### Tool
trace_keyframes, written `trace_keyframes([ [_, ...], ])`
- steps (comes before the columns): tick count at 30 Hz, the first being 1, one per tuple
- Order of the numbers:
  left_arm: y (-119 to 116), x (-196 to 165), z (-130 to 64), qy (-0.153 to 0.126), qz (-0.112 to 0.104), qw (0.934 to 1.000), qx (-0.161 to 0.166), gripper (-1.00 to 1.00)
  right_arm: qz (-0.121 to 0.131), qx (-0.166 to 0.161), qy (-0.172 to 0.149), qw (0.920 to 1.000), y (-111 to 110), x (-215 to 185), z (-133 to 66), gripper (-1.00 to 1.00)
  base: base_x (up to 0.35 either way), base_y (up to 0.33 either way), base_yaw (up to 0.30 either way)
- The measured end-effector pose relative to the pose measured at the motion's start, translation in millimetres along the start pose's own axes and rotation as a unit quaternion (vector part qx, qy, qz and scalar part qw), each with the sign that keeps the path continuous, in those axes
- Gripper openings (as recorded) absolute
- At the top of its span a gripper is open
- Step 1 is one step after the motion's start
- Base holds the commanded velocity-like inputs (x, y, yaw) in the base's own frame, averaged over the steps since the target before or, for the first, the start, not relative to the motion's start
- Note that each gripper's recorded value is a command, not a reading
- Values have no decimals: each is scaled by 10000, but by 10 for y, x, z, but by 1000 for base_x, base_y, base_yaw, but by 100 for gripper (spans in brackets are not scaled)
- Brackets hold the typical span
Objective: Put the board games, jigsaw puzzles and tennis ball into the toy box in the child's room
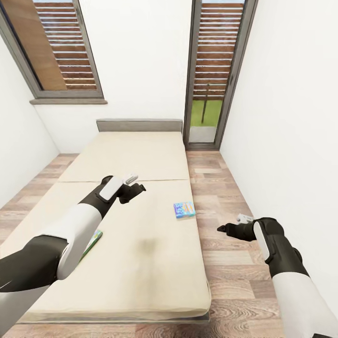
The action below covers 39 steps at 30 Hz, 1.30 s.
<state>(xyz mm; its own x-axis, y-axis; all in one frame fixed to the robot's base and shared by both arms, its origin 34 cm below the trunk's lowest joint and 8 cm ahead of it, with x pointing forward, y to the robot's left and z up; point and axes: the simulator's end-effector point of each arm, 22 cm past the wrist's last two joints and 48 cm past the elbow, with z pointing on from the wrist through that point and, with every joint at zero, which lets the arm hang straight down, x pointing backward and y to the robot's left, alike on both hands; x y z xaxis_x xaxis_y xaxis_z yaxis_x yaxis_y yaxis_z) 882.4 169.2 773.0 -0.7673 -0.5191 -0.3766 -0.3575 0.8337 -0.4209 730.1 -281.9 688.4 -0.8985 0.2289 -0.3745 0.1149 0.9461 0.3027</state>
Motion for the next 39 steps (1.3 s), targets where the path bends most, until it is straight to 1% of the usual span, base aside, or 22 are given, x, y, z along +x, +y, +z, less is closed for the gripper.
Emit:
trace_keyframes([
  [12,71,58,113,79,-28,10000,-48,100,38,51,84,9999,-70,57,82,100,0,0,0],
  [15,86,74,141,100,-32,9999,-58,100,45,150,97,9998,-129,64,96,100,40,0,0],
  [19,113,89,174,118,-29,9999,-75,100,54,299,122,9995,-204,84,117,100,179,0,0],
  [24,170,108,220,156,-32,9998,-111,100,61,389,156,9991,-255,109,149,100,233,0,0],
  [31,223,146,286,214,-49,9997,-145,100,72,431,216,9988,-290,156,203,100,113,0,0],
  [39,275,190,361,269,-66,9995,-181,100,84,455,279,9985,-318,207,261,100,30,0,0],
])
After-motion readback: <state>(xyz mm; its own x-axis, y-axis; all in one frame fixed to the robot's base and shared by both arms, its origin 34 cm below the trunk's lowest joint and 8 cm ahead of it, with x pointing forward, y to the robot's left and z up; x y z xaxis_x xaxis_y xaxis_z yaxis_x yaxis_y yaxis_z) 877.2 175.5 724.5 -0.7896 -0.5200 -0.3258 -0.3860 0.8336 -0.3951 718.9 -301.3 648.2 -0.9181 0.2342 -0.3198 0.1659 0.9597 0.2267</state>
